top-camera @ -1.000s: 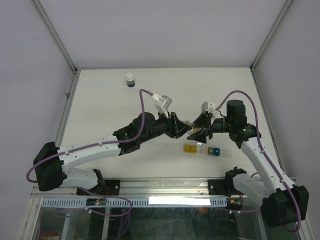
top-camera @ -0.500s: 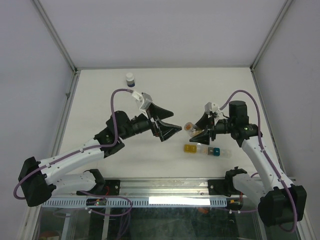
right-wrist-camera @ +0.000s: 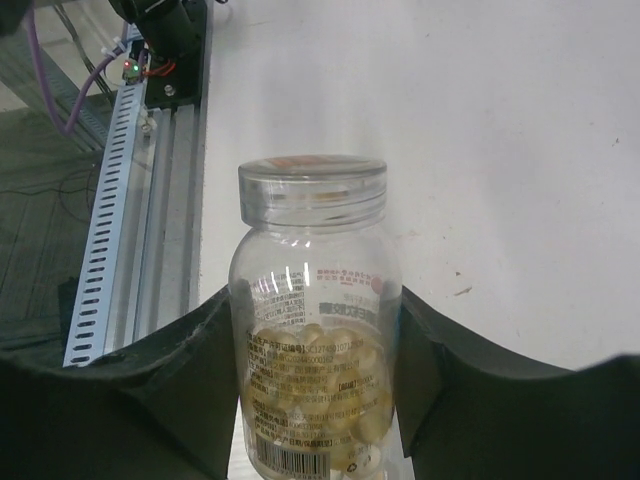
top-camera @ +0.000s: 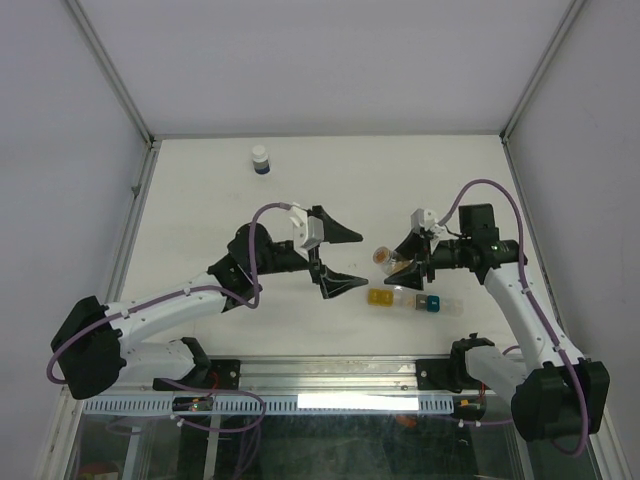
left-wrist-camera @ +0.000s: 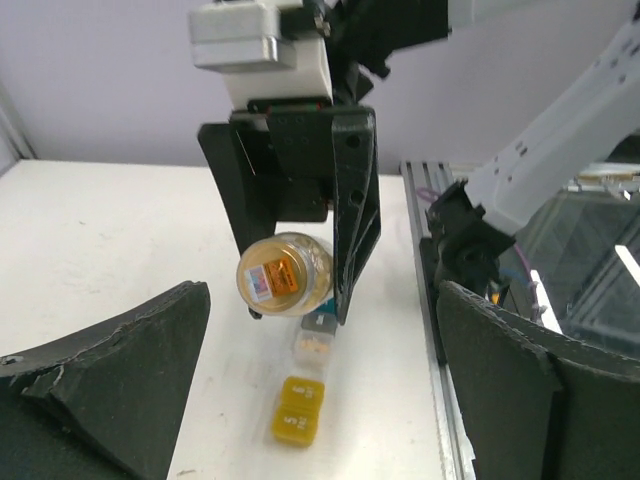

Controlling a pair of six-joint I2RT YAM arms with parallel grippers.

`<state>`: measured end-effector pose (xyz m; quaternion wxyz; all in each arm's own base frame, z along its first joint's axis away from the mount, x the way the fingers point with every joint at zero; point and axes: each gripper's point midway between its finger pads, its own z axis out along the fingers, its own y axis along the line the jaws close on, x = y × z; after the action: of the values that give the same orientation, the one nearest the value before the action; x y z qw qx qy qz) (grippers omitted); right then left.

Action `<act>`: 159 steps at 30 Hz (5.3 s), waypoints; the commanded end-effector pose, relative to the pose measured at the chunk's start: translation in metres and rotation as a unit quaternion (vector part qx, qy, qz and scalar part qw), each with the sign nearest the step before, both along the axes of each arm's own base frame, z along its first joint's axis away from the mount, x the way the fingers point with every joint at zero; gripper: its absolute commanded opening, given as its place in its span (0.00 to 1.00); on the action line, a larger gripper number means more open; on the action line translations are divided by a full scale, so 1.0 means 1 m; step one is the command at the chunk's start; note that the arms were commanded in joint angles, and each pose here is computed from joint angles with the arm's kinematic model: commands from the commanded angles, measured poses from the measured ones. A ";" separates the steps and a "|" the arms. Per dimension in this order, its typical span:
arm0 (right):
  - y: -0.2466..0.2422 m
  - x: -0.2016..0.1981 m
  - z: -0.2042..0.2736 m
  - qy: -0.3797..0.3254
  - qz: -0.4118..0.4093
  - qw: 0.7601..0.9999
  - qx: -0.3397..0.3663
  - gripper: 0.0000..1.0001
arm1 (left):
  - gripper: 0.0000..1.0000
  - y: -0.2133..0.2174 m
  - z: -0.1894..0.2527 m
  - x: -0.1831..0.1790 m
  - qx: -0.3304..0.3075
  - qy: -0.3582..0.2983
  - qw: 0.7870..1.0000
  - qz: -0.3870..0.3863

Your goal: Sort the pills into containers

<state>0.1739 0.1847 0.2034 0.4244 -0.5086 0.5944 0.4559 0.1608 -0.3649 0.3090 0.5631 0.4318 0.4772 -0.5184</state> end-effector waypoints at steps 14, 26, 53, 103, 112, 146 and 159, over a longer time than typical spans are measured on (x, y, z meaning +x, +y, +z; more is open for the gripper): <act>-0.003 -0.004 -0.012 -0.062 0.041 0.997 -0.020 0.00 | 0.94 -0.017 -0.029 0.002 0.039 -0.157 0.985 -0.058; -0.002 -0.004 -0.013 -0.057 0.042 0.997 -0.023 0.00 | 0.83 -0.042 -0.033 0.013 0.044 -0.103 0.991 -0.080; -0.002 -0.003 -0.016 -0.052 0.041 0.997 -0.031 0.00 | 0.48 -0.057 -0.056 0.019 0.073 -0.034 0.992 -0.099; -0.004 0.012 -0.014 -0.041 -0.008 0.998 -0.047 0.00 | 0.99 0.002 0.004 0.015 -0.023 0.173 0.982 0.075; -0.004 0.012 -0.014 -0.040 -0.007 0.998 -0.047 0.00 | 0.99 0.029 0.010 0.016 -0.093 0.173 0.980 0.042; -0.003 0.011 -0.015 -0.038 -0.003 0.998 -0.042 0.00 | 0.83 -0.020 -0.035 0.025 -0.072 0.147 0.982 0.094; -0.003 0.010 -0.014 -0.037 -0.002 0.998 -0.042 0.00 | 0.69 -0.038 -0.034 0.033 -0.067 0.199 0.971 0.109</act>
<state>0.1839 0.1784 0.1784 0.4092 -0.5349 0.6181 0.4054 0.1900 -0.3972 0.2480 0.5220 0.2479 0.6041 -0.5487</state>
